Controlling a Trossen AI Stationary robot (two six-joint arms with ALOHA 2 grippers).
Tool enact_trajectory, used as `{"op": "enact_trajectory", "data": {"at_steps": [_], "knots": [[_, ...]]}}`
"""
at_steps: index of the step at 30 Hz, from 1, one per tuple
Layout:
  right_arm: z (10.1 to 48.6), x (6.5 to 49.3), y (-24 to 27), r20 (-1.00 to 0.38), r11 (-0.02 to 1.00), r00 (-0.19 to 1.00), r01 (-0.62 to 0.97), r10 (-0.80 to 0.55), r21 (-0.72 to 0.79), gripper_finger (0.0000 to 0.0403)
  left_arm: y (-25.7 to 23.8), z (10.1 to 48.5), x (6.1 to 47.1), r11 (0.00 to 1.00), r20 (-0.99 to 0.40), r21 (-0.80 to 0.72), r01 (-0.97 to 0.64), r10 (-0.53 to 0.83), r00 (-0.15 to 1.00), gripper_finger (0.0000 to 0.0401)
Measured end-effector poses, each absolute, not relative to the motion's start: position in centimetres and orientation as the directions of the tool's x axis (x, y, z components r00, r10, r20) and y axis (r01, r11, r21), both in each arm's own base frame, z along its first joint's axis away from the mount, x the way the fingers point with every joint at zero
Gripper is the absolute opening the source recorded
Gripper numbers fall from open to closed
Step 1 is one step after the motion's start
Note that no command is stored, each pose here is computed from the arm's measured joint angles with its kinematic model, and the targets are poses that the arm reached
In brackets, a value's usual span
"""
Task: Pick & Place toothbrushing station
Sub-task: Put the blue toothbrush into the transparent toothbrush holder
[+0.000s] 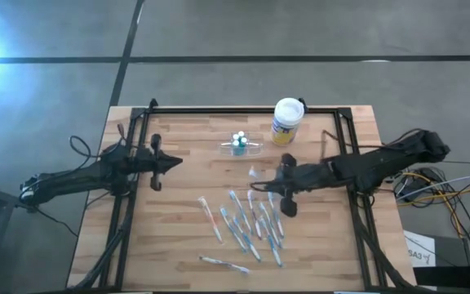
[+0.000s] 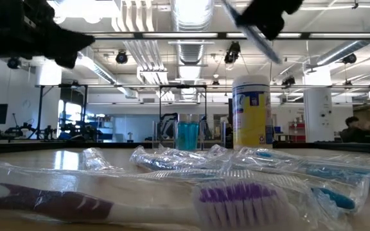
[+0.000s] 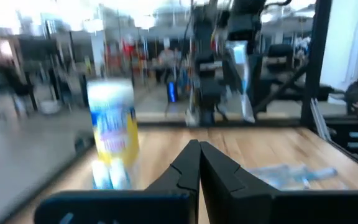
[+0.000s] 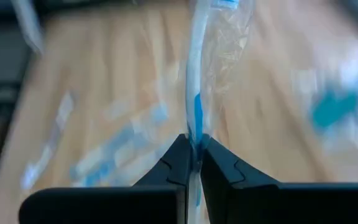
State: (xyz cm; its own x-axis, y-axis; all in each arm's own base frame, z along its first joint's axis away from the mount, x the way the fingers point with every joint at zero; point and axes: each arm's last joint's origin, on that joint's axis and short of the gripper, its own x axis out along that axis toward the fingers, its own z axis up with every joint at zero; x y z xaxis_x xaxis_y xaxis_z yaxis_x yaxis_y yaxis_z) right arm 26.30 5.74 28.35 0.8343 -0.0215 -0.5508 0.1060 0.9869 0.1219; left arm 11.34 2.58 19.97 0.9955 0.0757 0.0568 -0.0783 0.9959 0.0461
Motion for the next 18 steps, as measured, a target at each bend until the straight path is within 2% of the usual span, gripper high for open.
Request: {"op": "enact_trajectory", "data": {"at_steps": [5,9,14,18], "knots": [[28.0,26.4,4.6,-0.362,0.999,0.931,0.039,-0.042,-0.017,0.0014,2.6,21.3,11.3,0.995,0.194,0.050,-0.084,0.073,0.978,0.0010],[27.5,27.3,3.5,-0.235,0.993,0.968,0.071,-0.091,-0.092,0.0014,2.7,21.2,11.6,0.996,0.185,0.041,-0.083,0.074,0.980,0.0010],[26.4,28.9,2.4,-0.221,0.982,0.967,0.092,-0.127,-0.163,0.0014,2.9,21.0,12.5,0.995,0.169,0.039,-0.094,0.086,0.982,0.0019],[26.2,30.8,2.0,-0.225,0.979,0.969,0.062,-0.106,-0.196,0.0013,3.1,21.3,13.4,0.995,0.189,0.055,-0.081,0.070,0.980,0.0065]]}}
